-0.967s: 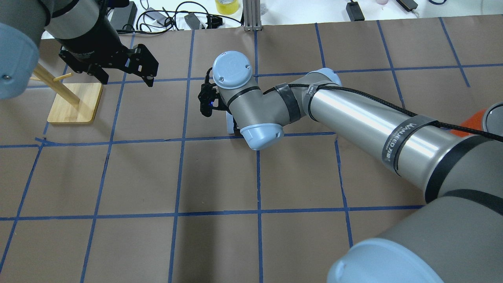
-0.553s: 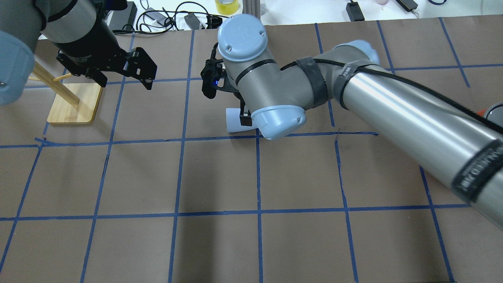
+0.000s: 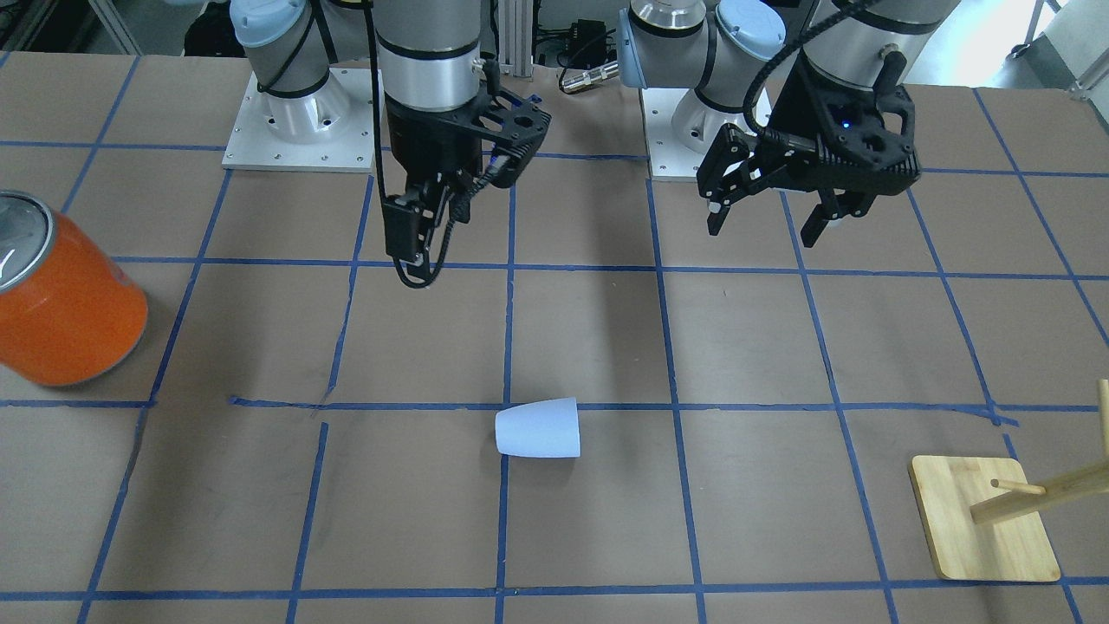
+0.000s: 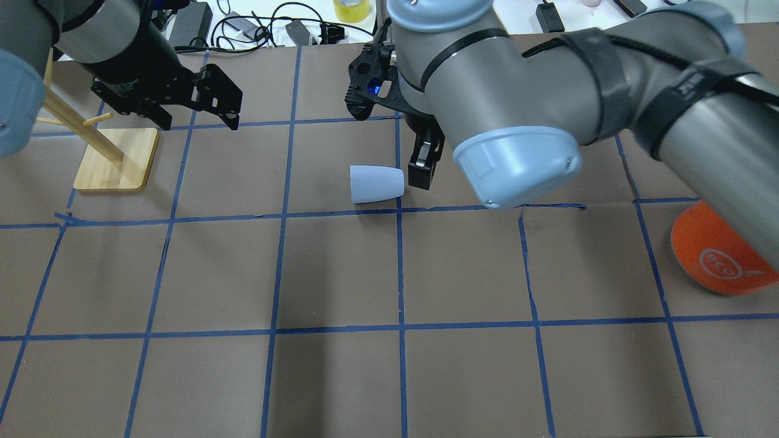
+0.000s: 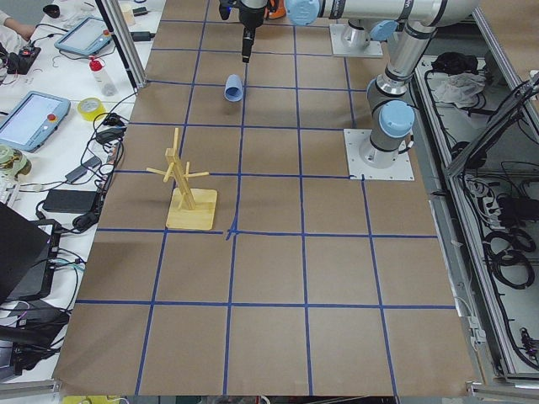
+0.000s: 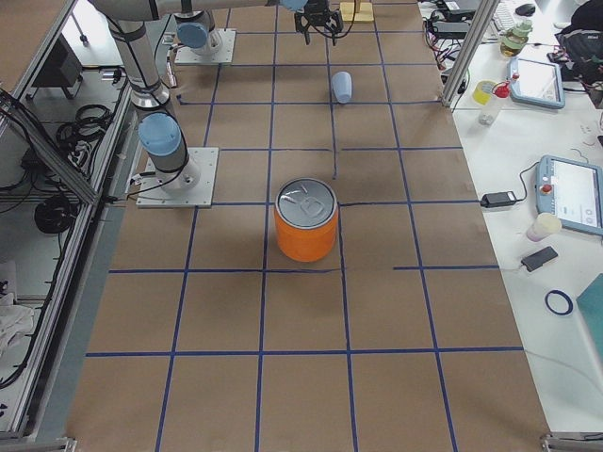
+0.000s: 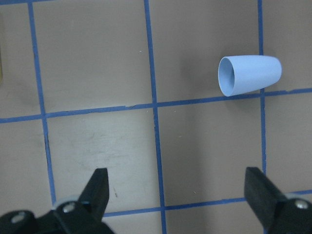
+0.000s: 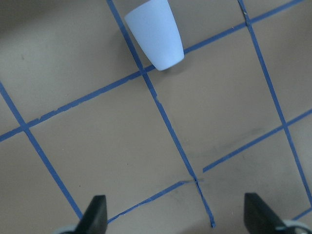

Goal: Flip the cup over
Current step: 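Release the cup lying on its side and raise the right gripper, then reach the left gripper toward the cup's open mouth while the right arm withdraws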

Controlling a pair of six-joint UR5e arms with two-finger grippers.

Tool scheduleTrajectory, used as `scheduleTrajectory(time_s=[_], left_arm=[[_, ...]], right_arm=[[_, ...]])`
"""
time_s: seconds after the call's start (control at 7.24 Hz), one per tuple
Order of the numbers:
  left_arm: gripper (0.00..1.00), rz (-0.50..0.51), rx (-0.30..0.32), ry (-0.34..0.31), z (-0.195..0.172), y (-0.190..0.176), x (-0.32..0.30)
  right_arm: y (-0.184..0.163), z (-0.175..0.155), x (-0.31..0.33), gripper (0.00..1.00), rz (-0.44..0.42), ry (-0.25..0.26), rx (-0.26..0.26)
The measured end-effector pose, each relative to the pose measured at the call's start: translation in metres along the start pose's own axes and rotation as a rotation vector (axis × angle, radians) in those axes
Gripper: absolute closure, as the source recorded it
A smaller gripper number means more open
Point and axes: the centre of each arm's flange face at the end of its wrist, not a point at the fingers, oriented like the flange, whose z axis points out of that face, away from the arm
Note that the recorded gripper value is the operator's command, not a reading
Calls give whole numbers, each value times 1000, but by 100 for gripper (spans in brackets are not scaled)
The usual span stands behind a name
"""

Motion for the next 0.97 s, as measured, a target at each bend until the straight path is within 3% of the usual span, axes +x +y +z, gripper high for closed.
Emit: scheduleTrajectory(time_s=[0.28, 0.55, 0.69, 0.97], left_arm=[[0, -36, -33, 135, 65, -26, -4], [0, -104, -59, 291, 125, -43, -2], [0, -136, -84, 370, 151, -48, -1], [0, -184, -132, 494, 198, -55, -1]], right_arm=[[29, -17, 25, 0, 182, 28, -6], [83, -40, 54, 0, 371, 37, -24], [105, -48, 59, 0, 495, 25, -40], [119, -55, 59, 0, 782, 8, -33]])
